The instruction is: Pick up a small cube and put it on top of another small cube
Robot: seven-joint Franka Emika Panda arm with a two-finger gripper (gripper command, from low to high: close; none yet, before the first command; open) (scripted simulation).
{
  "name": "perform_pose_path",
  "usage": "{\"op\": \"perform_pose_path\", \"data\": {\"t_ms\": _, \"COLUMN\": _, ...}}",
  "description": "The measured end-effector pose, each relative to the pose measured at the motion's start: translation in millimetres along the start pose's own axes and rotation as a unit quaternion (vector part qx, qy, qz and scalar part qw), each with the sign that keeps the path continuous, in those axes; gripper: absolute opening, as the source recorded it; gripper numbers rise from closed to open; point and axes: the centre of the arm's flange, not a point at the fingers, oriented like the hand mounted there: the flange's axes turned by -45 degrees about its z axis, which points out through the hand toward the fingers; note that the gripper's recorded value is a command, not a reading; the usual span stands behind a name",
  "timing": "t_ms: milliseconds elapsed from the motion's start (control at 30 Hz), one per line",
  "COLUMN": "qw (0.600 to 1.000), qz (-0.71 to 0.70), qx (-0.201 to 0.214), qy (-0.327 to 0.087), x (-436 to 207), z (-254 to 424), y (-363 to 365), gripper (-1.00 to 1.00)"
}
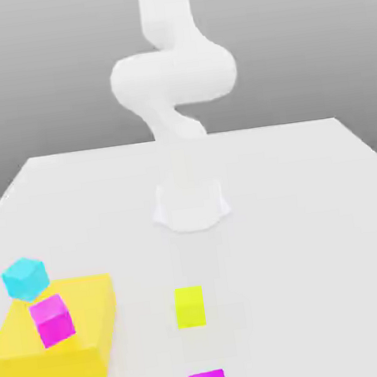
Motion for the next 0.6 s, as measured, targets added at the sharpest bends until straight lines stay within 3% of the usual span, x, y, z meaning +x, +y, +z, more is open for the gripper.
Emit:
{"op": "perform_pose_path", "data": {"t_ms": 300, "qw": 0.987, "qz": -0.002, "qx": -0.004, "qy": -0.159, "x": -111, "z": 201, "y": 13, "gripper": 0.00}}
{"op": "perform_pose_path", "data": {"t_ms": 600, "qw": 0.942, "qz": -0.003, "qx": -0.003, "qy": -0.336, "x": -321, "z": 319, "y": 24, "gripper": 0.00}}
